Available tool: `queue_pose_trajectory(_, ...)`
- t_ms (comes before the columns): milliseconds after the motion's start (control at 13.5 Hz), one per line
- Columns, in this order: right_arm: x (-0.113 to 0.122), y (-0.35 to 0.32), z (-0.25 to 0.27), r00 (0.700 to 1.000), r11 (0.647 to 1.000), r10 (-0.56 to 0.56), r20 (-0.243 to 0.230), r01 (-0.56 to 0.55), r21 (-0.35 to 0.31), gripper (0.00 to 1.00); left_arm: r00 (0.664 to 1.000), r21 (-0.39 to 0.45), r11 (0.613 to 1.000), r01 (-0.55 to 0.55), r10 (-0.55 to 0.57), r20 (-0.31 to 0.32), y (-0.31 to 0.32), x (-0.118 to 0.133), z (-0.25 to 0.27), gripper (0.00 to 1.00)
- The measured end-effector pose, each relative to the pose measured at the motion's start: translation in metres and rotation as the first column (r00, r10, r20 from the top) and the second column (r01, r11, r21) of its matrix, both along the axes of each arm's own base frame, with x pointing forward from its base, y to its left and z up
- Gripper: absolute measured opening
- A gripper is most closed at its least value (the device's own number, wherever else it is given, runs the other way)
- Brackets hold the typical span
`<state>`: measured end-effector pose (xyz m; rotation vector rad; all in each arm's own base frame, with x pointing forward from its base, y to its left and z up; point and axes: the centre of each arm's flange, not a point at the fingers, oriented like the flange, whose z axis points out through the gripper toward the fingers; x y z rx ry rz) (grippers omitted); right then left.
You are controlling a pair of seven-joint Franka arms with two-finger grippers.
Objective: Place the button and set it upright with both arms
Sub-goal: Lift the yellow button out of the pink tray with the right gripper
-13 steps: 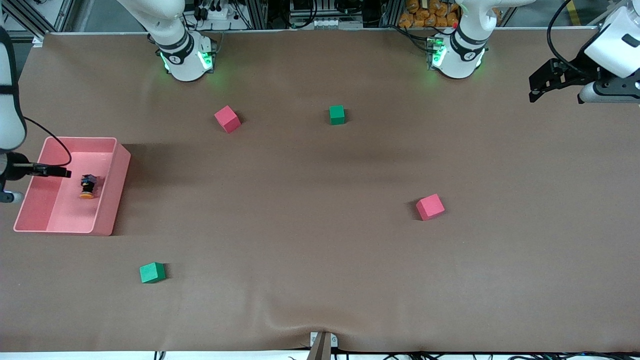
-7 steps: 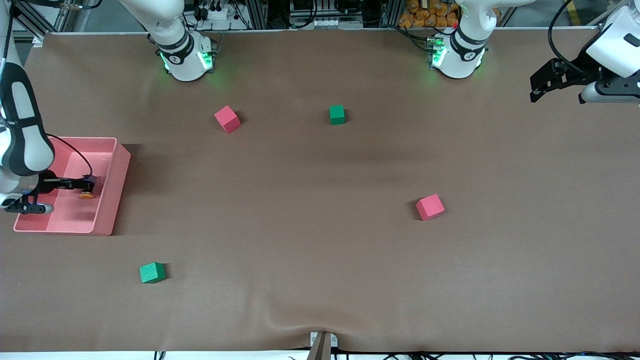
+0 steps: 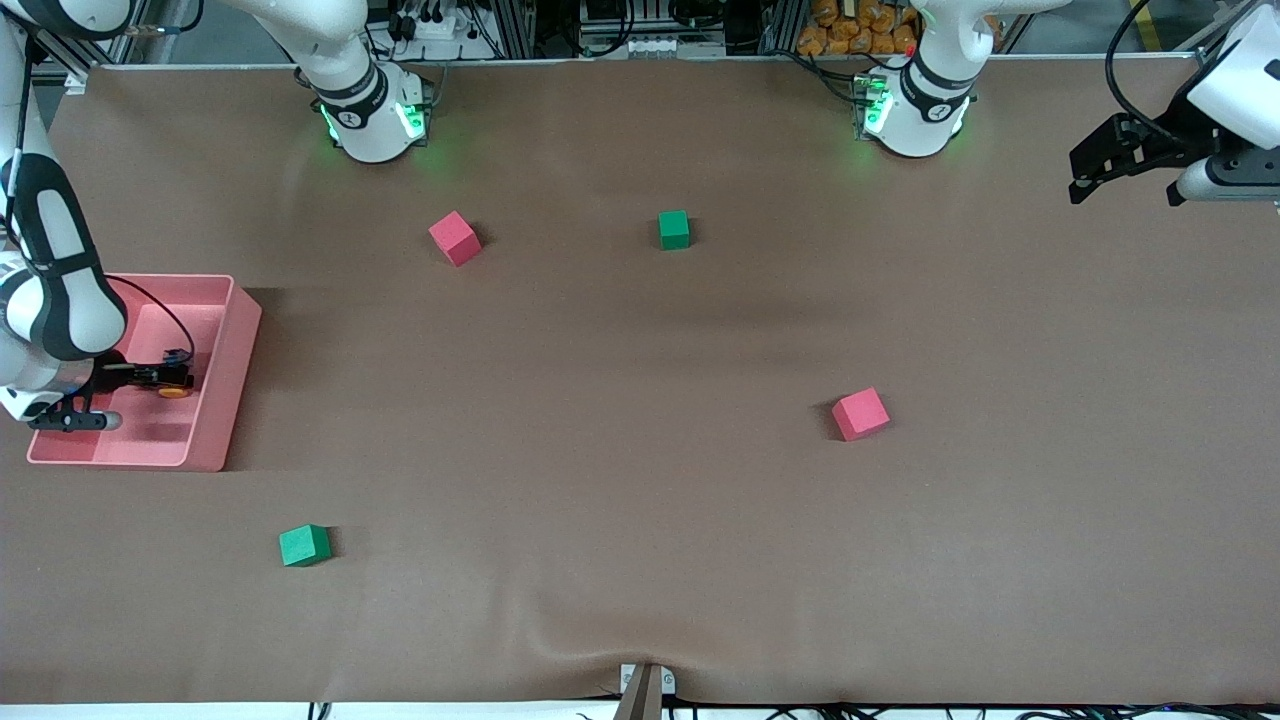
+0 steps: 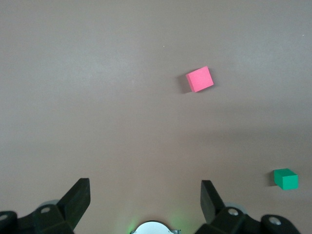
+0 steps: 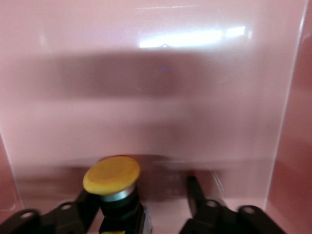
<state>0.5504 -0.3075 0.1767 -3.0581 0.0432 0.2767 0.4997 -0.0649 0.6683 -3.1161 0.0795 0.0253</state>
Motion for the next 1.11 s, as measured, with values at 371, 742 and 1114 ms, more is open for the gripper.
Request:
queue_pose_trajectory(371,0.025,0.005,0.043,0.997,0.999,0.025,-0.074,-0.022,0.043,0.33,1.0,0.0,1.0,-0.006,0.006,0.0,0.003,0.0,0.0,1.0)
queue_pose_trajectory(742,0.069,0.042,0.167,0.985,0.997,0.058,-0.163,-0.048,0.062,0.33,0.998,-0.006,0.998,-0.057,0.058,0.033,0.032,0.002,0.015,1.0)
queue_pose_trajectory(1114,0.103,0.219,0.23,0.976,0.998,0.014,-0.218,-0.002,0.056,0.33,0.996,-0.003,0.996,-0.085,0.085,0.008,0.046,-0.003,0.017,1.0)
